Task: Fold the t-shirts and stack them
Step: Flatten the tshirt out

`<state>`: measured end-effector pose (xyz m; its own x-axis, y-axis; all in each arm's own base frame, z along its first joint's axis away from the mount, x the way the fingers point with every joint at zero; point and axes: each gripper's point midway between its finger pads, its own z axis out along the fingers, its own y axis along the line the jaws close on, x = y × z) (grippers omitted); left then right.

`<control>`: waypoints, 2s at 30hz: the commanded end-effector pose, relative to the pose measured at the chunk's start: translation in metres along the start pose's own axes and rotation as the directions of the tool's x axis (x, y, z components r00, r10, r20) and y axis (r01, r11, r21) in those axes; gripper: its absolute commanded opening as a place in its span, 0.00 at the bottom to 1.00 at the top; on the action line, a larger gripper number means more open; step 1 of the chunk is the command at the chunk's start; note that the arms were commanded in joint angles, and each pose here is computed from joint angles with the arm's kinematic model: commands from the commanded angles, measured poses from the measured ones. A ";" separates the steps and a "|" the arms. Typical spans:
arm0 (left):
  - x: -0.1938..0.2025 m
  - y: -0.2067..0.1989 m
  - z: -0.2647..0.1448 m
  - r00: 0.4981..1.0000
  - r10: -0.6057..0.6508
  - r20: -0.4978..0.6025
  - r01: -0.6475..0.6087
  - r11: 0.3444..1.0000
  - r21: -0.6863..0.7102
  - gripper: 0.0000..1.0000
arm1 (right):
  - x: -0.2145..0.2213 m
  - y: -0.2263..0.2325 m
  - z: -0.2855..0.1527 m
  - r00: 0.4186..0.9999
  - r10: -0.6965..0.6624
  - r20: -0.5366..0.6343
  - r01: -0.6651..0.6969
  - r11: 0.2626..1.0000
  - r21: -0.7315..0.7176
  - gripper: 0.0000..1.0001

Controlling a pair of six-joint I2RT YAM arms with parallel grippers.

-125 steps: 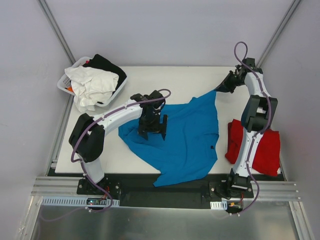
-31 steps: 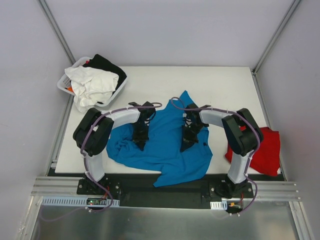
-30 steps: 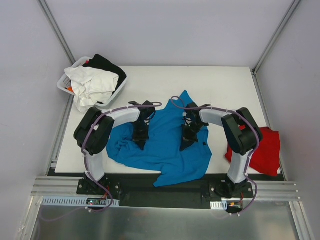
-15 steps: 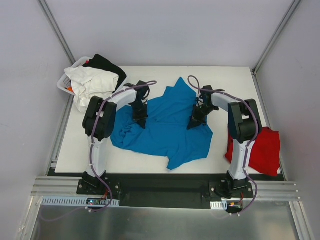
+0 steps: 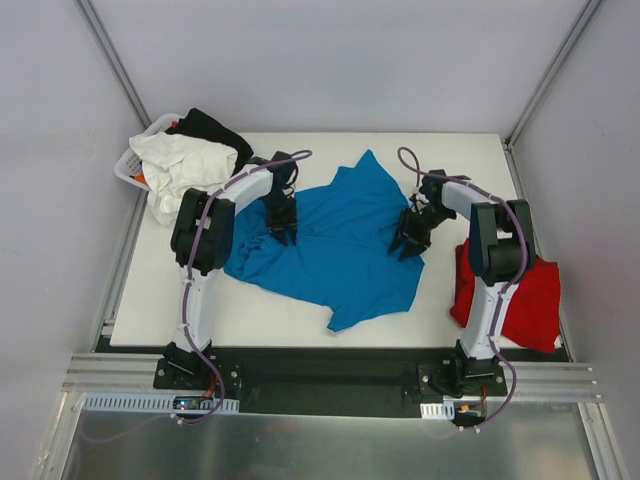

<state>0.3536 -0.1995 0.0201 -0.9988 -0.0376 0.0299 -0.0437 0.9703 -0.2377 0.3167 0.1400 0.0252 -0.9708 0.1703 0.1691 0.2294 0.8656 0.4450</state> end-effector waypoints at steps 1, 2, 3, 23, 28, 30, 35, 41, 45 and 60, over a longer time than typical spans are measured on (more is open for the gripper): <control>-0.002 -0.013 -0.062 0.988 0.040 0.148 -0.037 0.999 -0.019 0.48 | 0.039 0.041 -0.049 0.992 -0.113 0.062 0.117 0.991 -0.057 0.70; 0.001 -0.018 -0.076 0.983 0.044 0.176 -0.041 0.999 -0.017 0.65 | 0.047 0.046 -0.053 0.989 -0.127 0.074 0.131 0.990 -0.059 0.87; 0.011 -0.032 -0.099 0.974 0.061 0.220 -0.064 0.998 0.008 0.72 | 0.062 0.044 -0.053 0.991 -0.117 0.060 0.121 0.991 -0.053 0.91; 0.177 -0.043 -0.039 0.989 0.142 -0.044 -0.144 0.989 -0.034 0.76 | 0.200 -0.028 -0.021 0.996 -0.087 -0.022 0.088 0.996 0.027 0.91; 0.185 -0.064 -0.031 0.989 0.142 -0.049 -0.140 0.989 0.042 0.76 | 0.194 -0.030 0.001 0.996 -0.094 0.009 0.094 0.995 0.021 0.90; 0.187 -0.069 -0.032 0.988 0.146 -0.042 -0.143 0.988 0.060 0.76 | 0.191 -0.029 0.012 0.995 -0.096 0.039 0.096 0.995 0.006 0.89; 0.187 -0.076 -0.033 0.986 0.166 -0.021 -0.164 0.984 0.072 0.75 | 0.175 -0.020 0.022 0.981 -0.115 0.156 0.120 0.992 -0.024 0.87; 0.196 -0.072 -0.034 0.984 0.174 -0.035 -0.171 0.982 0.079 0.76 | 0.160 -0.013 0.038 0.977 -0.126 0.174 0.131 0.991 -0.019 0.83; 0.196 -0.072 -0.038 0.983 0.183 -0.031 -0.180 0.980 0.082 0.76 | 0.149 0.004 0.034 0.970 -0.158 0.186 0.163 0.986 -0.013 0.55; 0.181 -0.084 -0.040 0.981 0.194 -0.001 -0.193 0.978 0.074 0.76 | 0.144 0.060 -0.051 0.917 -0.287 0.278 0.292 0.956 0.023 0.01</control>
<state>0.1679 -0.2688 0.0712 -0.9895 0.1433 0.0214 0.1304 0.9454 -0.2987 0.1837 0.1956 0.0832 -0.9867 0.0702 -0.1466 -0.0086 0.8782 0.4782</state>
